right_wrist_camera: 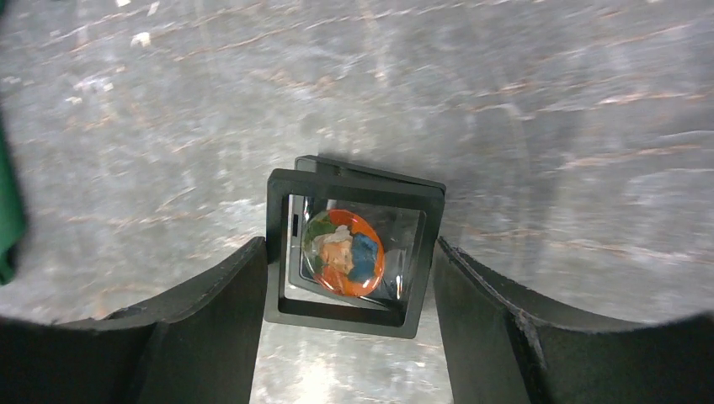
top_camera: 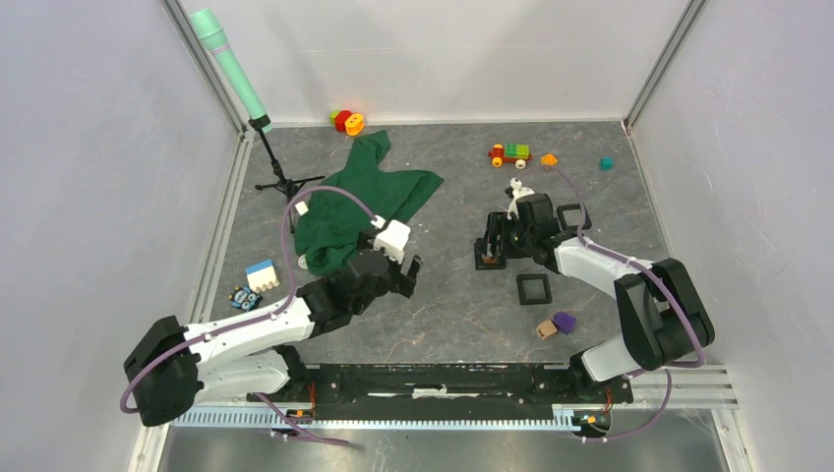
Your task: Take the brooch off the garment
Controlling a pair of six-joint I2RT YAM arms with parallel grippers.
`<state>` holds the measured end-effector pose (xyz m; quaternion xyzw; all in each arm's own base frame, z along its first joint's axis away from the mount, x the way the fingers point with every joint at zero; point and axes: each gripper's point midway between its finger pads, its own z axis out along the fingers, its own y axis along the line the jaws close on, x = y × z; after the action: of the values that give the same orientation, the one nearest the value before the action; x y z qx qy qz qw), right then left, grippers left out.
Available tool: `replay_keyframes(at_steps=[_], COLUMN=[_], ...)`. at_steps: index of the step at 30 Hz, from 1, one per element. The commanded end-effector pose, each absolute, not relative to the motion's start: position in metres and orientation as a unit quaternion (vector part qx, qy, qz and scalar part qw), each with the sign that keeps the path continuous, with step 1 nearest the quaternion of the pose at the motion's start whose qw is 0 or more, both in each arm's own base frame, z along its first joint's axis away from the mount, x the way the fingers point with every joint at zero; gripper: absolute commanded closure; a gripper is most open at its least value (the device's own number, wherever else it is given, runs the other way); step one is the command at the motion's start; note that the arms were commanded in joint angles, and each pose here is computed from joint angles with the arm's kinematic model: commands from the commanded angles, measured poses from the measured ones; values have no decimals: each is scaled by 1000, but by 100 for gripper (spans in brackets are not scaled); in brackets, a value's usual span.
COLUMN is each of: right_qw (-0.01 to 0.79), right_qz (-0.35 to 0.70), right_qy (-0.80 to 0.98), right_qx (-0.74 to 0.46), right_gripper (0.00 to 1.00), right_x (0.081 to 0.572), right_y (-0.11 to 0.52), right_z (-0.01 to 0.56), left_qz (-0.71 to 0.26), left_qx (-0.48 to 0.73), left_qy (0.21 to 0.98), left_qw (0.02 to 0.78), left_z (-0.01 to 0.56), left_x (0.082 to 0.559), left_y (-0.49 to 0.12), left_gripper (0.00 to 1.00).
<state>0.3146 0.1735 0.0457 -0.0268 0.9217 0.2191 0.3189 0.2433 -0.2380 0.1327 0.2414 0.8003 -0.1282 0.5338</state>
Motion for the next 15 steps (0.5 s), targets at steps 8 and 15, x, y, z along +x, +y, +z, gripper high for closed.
replay_keyframes(at_steps=[8,15], right_qw=[354,348], right_qz=[53,51], right_qy=[933,935], right_qx=[-37,-29], right_gripper=[33,27], right_x=[359,383], right_y=[115,109], right_z=[58,57], left_qz=[-38,-26], left_qx=[22,-62], left_qy=[855,858], left_qw=[517,509], left_z=[134,122], left_x=[266,268], left_y=[-149,-115], left_gripper=[0,0])
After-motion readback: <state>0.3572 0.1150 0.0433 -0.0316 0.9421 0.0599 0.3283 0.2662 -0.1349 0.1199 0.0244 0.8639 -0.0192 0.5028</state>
